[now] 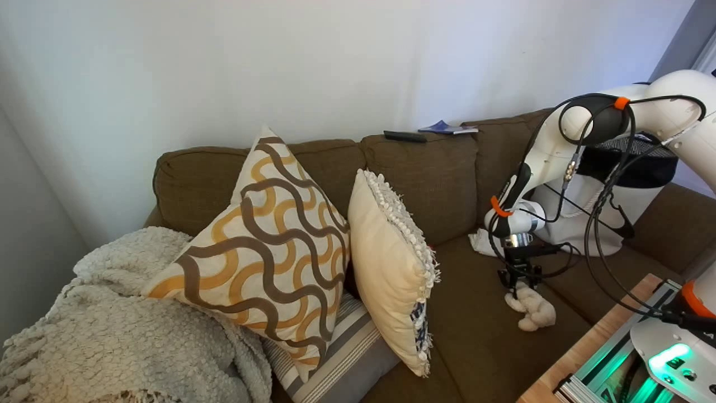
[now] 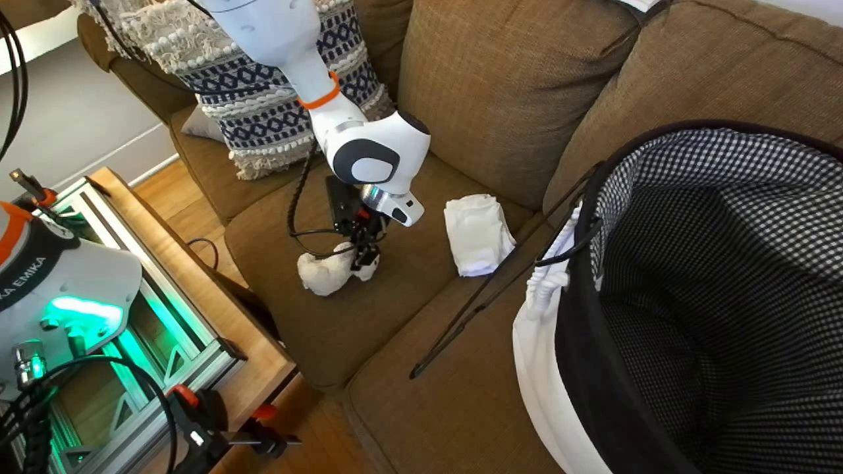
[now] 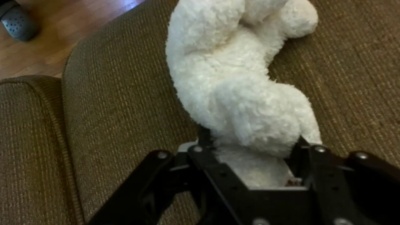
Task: Move the teddy bear from the seat to the backrest of the couch
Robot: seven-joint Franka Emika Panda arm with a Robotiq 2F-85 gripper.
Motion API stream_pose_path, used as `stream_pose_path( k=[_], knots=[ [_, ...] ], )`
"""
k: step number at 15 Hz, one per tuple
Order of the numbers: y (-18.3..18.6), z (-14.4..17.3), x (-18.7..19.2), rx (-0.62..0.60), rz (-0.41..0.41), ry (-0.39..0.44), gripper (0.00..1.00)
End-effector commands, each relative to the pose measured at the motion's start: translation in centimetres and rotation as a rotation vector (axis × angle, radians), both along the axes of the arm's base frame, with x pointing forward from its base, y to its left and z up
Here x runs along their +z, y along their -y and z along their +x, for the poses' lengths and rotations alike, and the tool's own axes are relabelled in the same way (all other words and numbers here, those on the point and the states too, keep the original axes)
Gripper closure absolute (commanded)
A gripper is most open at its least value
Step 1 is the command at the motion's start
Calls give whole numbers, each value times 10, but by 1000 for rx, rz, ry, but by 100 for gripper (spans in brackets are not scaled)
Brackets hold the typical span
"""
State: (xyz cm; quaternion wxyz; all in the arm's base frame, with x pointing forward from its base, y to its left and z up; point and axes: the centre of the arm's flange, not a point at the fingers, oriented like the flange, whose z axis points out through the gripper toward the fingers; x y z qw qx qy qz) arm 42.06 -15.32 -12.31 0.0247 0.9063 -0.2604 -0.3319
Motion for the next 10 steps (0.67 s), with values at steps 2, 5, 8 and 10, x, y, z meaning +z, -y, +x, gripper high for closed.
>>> stream_pose_path(
  k=[2,5,8,10],
  knots=[
    [5,-1,5,-27,-27,-24,80],
    [5,-4,12,-37,-46,-29,99],
    [2,-3,44,-52,-11,14,97],
    [2,0,96,-51,-6,93,96]
  ],
)
